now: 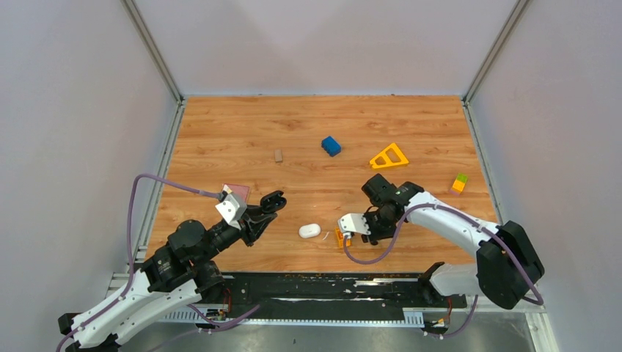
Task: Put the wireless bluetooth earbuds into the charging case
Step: Pick up the earbud from the center of the board.
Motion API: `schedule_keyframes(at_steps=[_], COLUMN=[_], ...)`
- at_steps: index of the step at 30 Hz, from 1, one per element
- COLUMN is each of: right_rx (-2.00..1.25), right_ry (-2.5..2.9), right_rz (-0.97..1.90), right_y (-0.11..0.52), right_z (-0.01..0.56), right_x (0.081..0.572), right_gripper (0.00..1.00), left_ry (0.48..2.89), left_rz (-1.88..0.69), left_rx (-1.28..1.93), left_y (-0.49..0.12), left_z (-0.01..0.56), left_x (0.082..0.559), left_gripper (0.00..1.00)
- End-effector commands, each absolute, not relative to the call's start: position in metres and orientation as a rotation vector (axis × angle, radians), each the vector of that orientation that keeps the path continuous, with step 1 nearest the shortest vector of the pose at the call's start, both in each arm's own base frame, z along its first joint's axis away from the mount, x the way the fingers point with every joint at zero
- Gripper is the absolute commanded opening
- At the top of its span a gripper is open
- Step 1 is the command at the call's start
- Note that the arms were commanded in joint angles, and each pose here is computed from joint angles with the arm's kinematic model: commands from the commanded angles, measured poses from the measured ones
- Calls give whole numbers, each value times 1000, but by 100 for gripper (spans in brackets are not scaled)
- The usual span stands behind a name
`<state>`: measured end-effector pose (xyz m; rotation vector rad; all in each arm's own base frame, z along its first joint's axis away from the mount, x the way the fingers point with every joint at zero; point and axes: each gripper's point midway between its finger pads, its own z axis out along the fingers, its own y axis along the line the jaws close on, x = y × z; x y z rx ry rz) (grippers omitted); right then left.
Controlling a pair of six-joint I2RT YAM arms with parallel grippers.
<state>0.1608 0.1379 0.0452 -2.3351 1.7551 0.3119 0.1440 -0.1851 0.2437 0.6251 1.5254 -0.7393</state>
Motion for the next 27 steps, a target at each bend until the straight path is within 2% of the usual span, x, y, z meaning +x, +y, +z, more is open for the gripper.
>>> schedule_keyframes(at_steps=[1,11,27], right_rx=[-2325,-2186,-2249], right_ry=[1732,1777,1861], right_rz=[350,476,391], right_y=[153,190,158], right_z=[55,56,14], right_x=[169,185,182], right_gripper=[29,31,31], left_ry=[1493,1494,1496], left_rz=[-775,-773,-769], left_rx=[619,617,620], left_y=[-188,-188,-188], left_z=[253,253,253], left_x=[141,141,141], left_gripper=[1,1,1])
